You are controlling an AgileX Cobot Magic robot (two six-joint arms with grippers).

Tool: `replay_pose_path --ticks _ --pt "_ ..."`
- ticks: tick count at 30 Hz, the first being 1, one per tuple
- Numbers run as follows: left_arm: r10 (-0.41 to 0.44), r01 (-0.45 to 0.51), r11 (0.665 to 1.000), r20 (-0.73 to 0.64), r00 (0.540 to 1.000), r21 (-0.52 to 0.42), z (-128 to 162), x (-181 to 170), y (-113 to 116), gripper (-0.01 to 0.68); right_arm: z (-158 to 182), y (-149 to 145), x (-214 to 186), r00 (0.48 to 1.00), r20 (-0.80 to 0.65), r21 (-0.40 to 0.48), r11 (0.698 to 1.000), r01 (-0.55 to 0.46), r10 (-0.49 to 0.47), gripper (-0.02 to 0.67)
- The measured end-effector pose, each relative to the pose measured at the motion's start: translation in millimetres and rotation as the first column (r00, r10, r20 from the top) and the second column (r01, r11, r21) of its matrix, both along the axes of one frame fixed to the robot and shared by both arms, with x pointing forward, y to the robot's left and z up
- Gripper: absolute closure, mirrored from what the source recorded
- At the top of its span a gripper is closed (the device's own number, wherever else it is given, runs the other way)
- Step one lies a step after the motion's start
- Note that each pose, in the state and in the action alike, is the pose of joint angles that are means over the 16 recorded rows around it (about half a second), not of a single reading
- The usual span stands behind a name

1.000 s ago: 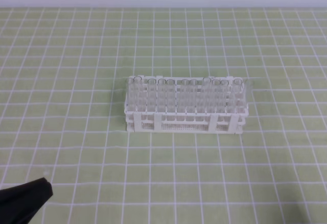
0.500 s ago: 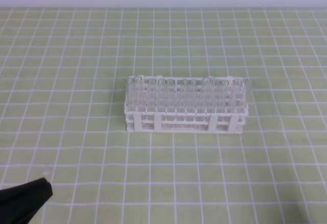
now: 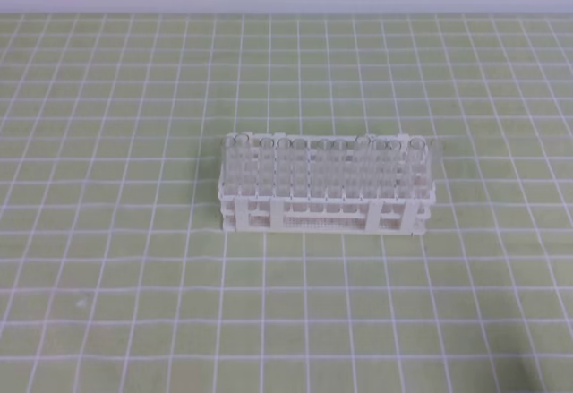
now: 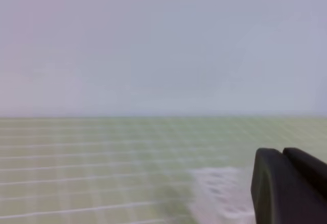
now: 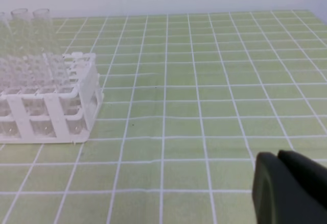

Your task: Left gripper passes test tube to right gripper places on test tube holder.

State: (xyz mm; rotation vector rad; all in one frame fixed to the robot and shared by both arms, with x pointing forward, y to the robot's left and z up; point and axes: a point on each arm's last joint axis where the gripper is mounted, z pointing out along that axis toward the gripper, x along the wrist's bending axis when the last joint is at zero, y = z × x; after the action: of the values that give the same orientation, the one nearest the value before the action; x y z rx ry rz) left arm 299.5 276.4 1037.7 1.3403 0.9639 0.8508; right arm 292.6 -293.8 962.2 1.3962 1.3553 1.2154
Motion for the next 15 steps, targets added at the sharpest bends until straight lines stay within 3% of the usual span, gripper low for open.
replay_pose_path --ticks 7,11,15 --pt "0.295 -0.295 0.955 -0.011 0.955 -0.024 -29.6 -5.3 19.7 0.675 0.0 0.0 0.0 1.000 0.000 0.000 1.000 0.000 0.000 0.665" --pt "0.393 -0.392 0.920 -0.068 0.917 0.027 -51.0 -7.5 25.4 0.675 0.0 0.0 0.0 1.000 0.000 0.001 1.000 0.000 0.000 0.665" --pt "0.438 -0.430 0.899 -0.118 0.891 0.087 -66.1 -8.5 27.9 0.675 0.0 0.0 0.0 1.000 0.000 0.001 1.000 0.000 0.000 0.665"
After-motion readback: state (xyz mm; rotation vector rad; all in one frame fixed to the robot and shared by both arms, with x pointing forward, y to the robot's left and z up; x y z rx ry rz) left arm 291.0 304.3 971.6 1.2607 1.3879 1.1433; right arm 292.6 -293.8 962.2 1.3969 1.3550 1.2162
